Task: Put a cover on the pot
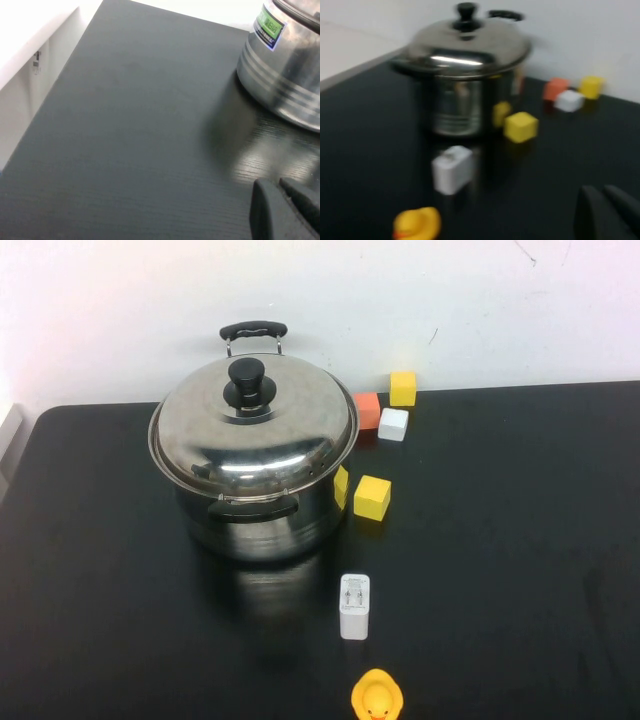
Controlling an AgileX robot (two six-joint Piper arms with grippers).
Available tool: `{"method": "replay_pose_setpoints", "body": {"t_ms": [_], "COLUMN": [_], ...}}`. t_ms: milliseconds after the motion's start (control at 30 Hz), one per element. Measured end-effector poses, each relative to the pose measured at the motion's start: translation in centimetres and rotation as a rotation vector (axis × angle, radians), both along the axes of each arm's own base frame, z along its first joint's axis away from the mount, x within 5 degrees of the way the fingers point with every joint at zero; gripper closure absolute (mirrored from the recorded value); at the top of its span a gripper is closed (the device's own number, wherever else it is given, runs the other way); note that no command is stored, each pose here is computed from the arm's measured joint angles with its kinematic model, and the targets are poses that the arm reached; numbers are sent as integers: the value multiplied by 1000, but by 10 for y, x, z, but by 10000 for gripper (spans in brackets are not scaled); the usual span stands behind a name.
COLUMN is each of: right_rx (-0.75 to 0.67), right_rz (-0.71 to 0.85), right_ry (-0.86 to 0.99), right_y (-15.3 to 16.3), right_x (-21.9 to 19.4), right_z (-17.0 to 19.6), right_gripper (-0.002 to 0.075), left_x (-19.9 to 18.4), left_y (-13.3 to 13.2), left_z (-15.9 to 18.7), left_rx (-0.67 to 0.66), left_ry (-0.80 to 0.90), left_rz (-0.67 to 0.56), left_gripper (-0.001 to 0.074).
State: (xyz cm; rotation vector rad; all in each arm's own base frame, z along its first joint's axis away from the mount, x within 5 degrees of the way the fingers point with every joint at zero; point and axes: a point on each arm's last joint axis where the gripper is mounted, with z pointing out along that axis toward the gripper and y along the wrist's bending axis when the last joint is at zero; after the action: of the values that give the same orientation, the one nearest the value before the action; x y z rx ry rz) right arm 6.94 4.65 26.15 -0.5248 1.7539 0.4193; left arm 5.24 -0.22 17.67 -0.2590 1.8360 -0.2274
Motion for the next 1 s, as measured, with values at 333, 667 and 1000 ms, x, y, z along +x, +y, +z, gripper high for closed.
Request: {"method": "replay_pose_setpoints", "body": {"t_ms": [333, 667, 1000], "right_rx": [5, 61, 47], "right_rz": [-491, -687, -700], "right_ry": [-64, 11, 58], "right_y": [-40, -51, -53], "right_x": [-9, -15, -17], "right_z": [-52, -84, -89], "right_gripper": [725, 726, 726], "left_x": [0, 0, 0], "left_y": [0, 0, 0], "left_z": [0, 0, 0], "left_rx": [0, 0, 0], "left_ry": [0, 0, 0], "left_rz": [0, 0, 0], "left_gripper": [737, 737, 737]}}
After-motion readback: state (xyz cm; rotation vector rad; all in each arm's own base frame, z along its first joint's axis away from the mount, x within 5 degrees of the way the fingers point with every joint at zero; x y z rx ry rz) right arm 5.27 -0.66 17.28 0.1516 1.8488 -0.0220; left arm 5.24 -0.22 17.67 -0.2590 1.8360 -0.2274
